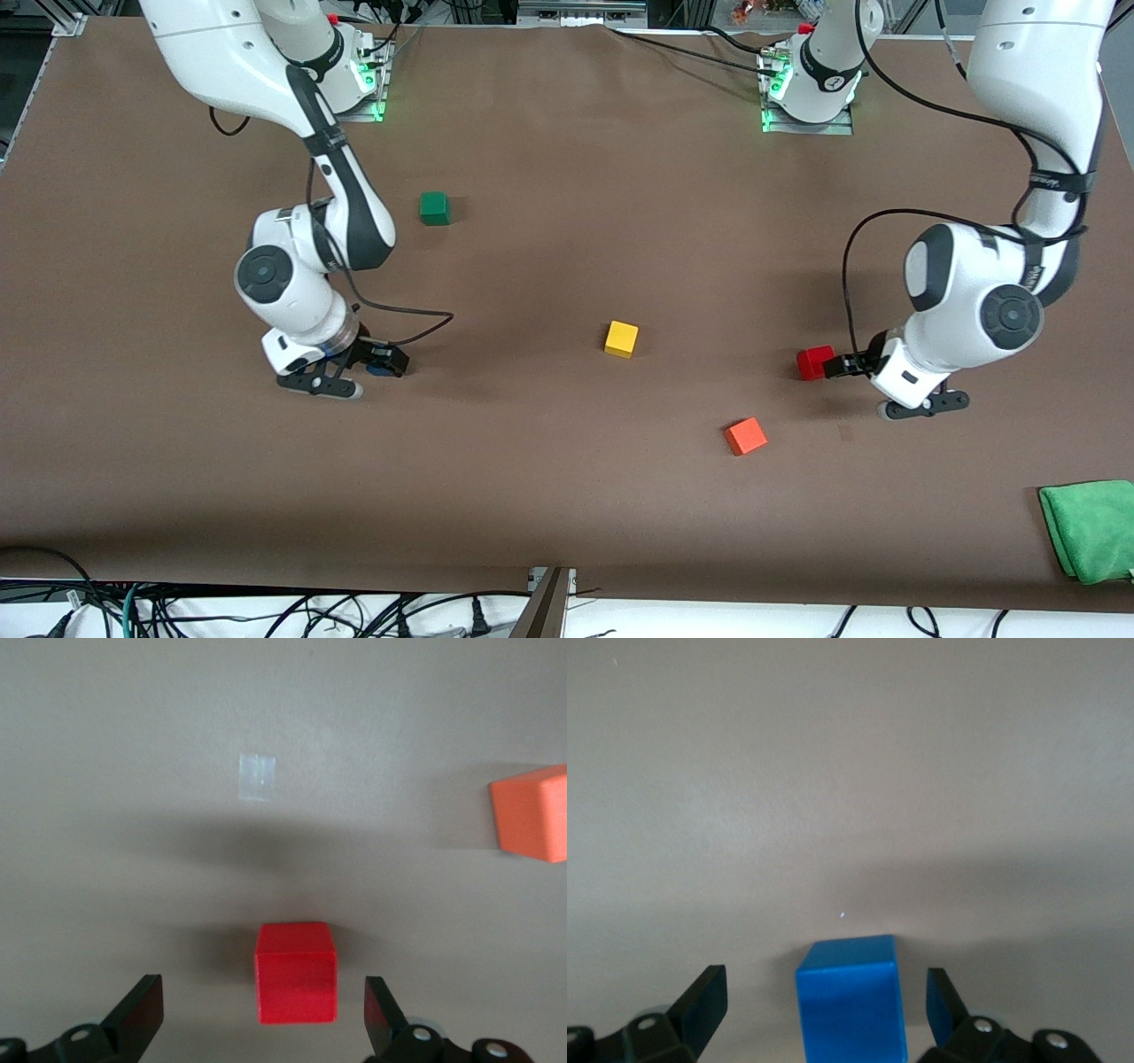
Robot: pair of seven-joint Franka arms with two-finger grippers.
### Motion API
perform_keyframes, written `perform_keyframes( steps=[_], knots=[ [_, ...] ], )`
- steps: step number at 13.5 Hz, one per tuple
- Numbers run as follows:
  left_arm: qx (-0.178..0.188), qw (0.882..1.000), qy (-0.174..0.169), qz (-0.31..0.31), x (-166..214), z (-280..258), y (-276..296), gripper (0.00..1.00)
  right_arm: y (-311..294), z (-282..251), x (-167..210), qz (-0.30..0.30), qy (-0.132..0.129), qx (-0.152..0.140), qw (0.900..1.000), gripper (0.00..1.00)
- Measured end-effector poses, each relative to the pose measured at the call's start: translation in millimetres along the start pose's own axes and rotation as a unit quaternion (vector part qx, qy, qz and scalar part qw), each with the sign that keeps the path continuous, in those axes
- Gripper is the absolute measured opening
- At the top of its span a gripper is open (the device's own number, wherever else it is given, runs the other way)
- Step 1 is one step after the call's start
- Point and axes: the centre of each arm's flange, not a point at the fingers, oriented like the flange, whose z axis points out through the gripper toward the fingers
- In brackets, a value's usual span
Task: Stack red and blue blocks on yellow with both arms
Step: 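Grasp the red cube with the left gripper while the right gripper holds blue, then carry the red cube to the yellow cube with the left gripper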
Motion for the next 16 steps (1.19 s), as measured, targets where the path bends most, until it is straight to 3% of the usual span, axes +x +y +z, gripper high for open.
perform_keyframes(
  steps=[4, 6, 7, 8, 10, 11, 13, 16],
  knots=[
    [0.001, 1.0, -0.006, -0.02, -14, 37, 10, 1.0, 0, 10, -12, -0.003, -0.002, 0.001, 1.0, 0.95],
    [0.002, 1.0, -0.009, -0.024, -18, 45, 17, 1.0, -1, 11, -14, -0.004, -0.003, 0.001, 1.0, 0.78],
    [0.002, 1.0, -0.01, -0.024, -19, 46, 20, 0.93, 0, 12, -15, -0.004, -0.004, 0.0, 1.0, 0.66],
    [0.002, 1.0, -0.01, -0.024, -20, 47, 21, 0.81, 0, 13, -16, -0.004, -0.006, -0.001, 1.0, 0.66],
    [0.002, 1.0, -0.01, -0.025, -20, 47, 21, 0.59, 0, 11, -16, -0.005, -0.006, 0.0, 1.0, 0.56],
    [0.002, 1.0, -0.009, -0.026, -19, 46, 21, 0.56, -2, 6, -15, -0.005, -0.009, 0.0, 1.0, 0.56],
    [0.0, 1.0, -0.005, -0.025, -17, 43, 22, 0.56, -13, -29, -5, -0.009, -0.042, -0.003, 0.999, 0.56],
    [-0.011, 1.0, 0.004, 0.002, -15, 10, 61, 0.56, -41, -148, 28, -0.026, -0.085, -0.001, 0.996, 0.56]
  ],
)
